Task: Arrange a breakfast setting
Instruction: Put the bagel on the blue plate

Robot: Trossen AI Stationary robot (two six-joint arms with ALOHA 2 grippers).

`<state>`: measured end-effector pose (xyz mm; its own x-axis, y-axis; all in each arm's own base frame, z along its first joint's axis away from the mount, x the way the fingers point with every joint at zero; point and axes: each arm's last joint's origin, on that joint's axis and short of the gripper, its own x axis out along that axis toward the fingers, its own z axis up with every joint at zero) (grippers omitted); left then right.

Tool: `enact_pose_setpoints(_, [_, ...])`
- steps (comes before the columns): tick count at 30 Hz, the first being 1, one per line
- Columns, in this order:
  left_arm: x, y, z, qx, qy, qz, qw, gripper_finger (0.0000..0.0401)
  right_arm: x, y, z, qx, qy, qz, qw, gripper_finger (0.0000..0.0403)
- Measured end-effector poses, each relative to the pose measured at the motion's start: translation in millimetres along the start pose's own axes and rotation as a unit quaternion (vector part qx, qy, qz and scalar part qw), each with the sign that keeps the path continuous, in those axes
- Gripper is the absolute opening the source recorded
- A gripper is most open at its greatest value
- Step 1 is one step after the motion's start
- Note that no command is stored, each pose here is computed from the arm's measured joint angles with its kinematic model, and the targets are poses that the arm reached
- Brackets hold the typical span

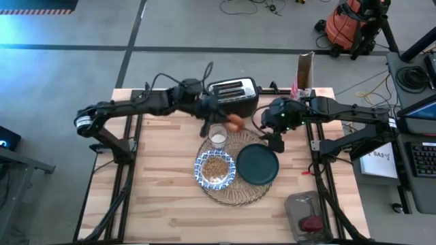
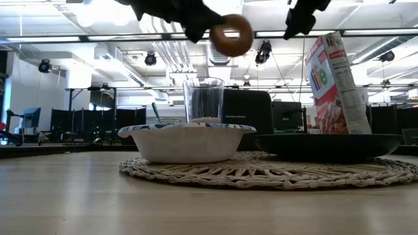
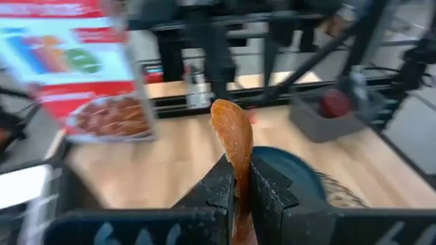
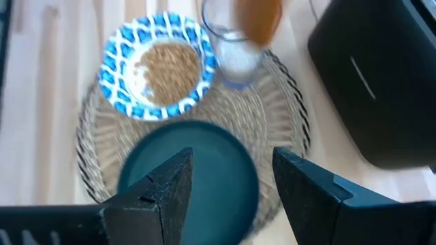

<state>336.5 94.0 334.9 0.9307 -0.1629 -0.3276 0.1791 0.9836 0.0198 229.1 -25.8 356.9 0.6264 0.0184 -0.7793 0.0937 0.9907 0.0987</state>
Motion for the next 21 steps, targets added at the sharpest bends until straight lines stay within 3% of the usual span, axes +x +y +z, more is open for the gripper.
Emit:
enact_pose_setpoints(2, [6.1, -10.5, 1.7, 0.009, -0.001, -0.008, 1.000, 0.0012, 0.0, 0.5, 2.2, 0.003, -0.011, 0.007, 1.000, 0.0192])
enact_pose_setpoints(7, [13.2, -24.9, 9.2, 0.031, -0.017, 0.029, 0.999, 0.0012, -0.1, 0.7, 4.8, 0.006, -0.025, 0.010, 1.000, 0.0192])
enact_pose_setpoints(21, [20.3, -37.0, 23.8, 0.032, -0.091, 0.019, 0.995, 0.0013, -2.0, 1.6, 19.4, -0.037, -0.101, 0.010, 0.994, 0.0192])
